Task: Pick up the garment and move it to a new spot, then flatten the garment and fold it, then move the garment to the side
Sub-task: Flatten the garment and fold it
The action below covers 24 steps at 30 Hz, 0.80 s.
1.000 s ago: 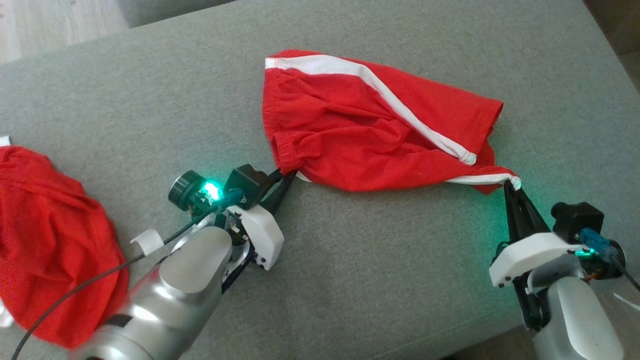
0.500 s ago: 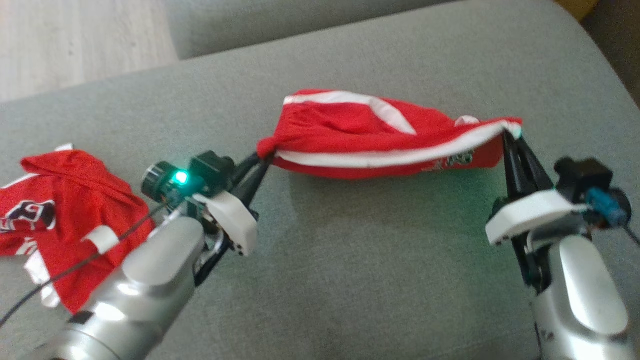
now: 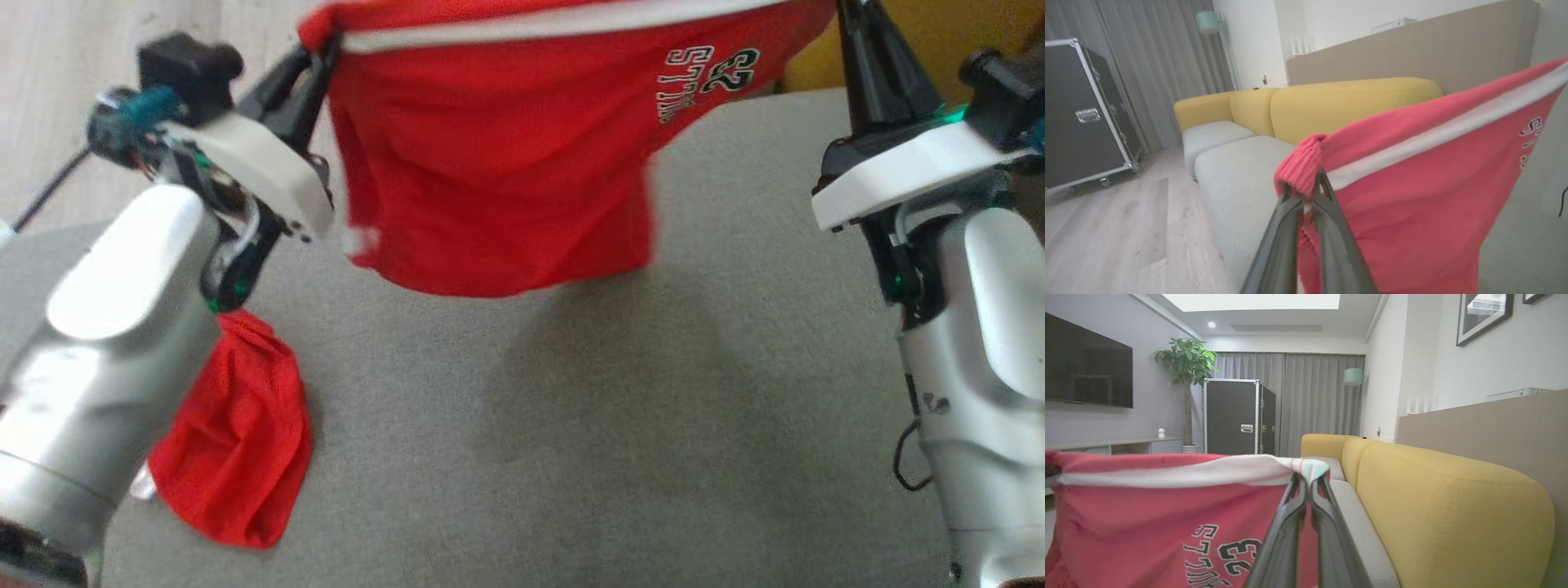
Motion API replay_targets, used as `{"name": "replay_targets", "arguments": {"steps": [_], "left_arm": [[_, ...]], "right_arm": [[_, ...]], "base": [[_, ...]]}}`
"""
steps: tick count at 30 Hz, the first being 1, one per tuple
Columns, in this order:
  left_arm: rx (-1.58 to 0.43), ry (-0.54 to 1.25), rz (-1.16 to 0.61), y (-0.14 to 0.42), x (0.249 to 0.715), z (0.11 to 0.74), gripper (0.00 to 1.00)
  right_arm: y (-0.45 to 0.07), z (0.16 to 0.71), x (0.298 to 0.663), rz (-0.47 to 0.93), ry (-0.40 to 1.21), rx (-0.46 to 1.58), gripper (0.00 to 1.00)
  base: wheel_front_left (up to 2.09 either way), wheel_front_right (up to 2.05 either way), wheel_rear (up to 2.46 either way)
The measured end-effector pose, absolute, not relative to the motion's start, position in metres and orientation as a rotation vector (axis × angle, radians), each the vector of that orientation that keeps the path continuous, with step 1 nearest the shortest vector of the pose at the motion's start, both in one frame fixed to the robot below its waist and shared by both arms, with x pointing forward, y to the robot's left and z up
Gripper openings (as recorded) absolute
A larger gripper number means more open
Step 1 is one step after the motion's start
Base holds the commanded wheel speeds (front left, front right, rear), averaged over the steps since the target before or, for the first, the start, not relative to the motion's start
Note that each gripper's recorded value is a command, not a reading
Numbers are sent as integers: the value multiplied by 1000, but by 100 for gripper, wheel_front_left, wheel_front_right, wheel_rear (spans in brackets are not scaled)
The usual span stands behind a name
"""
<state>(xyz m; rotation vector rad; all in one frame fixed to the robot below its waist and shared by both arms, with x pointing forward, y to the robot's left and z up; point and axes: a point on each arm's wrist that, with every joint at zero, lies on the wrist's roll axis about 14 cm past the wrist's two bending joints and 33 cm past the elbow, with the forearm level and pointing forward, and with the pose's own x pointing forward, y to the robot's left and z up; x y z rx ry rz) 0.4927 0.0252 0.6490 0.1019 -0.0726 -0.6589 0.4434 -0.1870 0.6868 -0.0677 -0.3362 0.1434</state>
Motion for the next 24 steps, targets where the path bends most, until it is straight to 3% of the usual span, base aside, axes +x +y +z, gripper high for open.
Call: {"name": "replay_targets", "arguments": {"steps": [7, 17, 24], "left_arm": [[117, -133, -642, 36, 476, 677, 0], [57, -67, -666, 42, 452, 653, 0], [115, -8, -653, 49, 482, 633, 0]], "right_arm": [[-177, 692, 440, 186, -336, -85, 0], [-177, 663, 443, 202, -225, -137, 0], [-189, 641, 482, 174, -112, -137, 0]], "base": [[0, 0, 0], [0, 0, 0], [0, 0, 0]]}}
